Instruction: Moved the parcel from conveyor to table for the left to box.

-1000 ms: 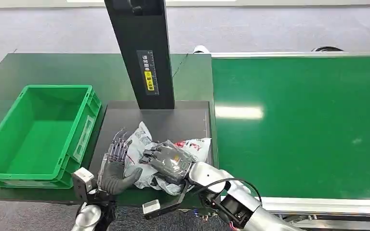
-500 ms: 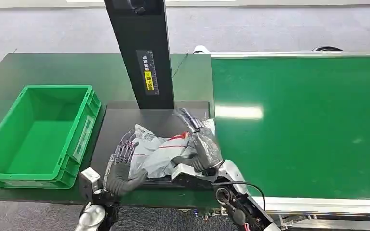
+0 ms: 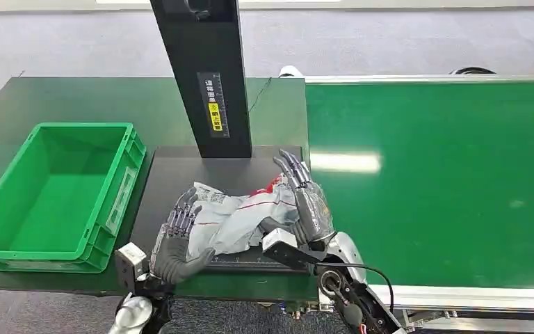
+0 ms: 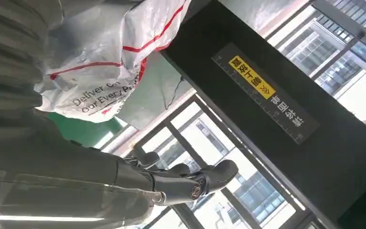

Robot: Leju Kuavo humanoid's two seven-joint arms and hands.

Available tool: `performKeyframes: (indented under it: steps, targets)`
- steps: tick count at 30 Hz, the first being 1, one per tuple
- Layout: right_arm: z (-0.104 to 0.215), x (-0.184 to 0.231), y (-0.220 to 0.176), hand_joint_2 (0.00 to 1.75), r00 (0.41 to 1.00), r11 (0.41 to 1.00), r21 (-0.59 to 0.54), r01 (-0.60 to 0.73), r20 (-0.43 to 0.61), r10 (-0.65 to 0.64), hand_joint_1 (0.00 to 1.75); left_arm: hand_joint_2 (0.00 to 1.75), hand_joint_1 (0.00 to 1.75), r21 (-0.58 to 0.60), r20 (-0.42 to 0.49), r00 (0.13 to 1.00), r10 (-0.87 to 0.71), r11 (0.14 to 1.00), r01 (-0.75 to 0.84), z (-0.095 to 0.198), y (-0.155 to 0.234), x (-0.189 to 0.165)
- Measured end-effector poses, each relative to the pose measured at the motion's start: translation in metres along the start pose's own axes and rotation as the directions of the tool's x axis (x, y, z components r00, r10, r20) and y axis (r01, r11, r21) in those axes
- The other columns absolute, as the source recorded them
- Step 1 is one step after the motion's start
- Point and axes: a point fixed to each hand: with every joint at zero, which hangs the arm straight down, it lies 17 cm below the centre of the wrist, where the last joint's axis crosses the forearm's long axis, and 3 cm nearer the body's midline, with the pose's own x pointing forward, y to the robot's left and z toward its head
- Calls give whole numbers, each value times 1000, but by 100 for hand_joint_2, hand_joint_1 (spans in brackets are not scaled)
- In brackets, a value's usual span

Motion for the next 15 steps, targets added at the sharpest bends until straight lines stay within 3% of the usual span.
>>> performKeyframes:
  steps: [3, 6, 11, 15]
  targets:
    - [0, -1, -1, 175, 1000, 1000, -2, 15, -7, -15, 0, 175, 0, -2, 0, 1000, 0, 1000, 0, 0, 0, 0]
    - [4, -8, -2, 175, 985, 987, -11, 162, -53, -162, 0, 175, 0, -13, -3, 1000, -5, 1000, 5, 0, -3, -1]
    - [10, -18, -23, 175, 852, 855, -101, 509, -84, -517, 0, 175, 0, -51, -15, 1000, -19, 999, 18, 2, -11, -5]
    - [12, -30, -43, 175, 791, 792, -145, 593, -79, -607, 0, 175, 0, -170, -88, 987, -134, 978, 118, 12, -35, -27]
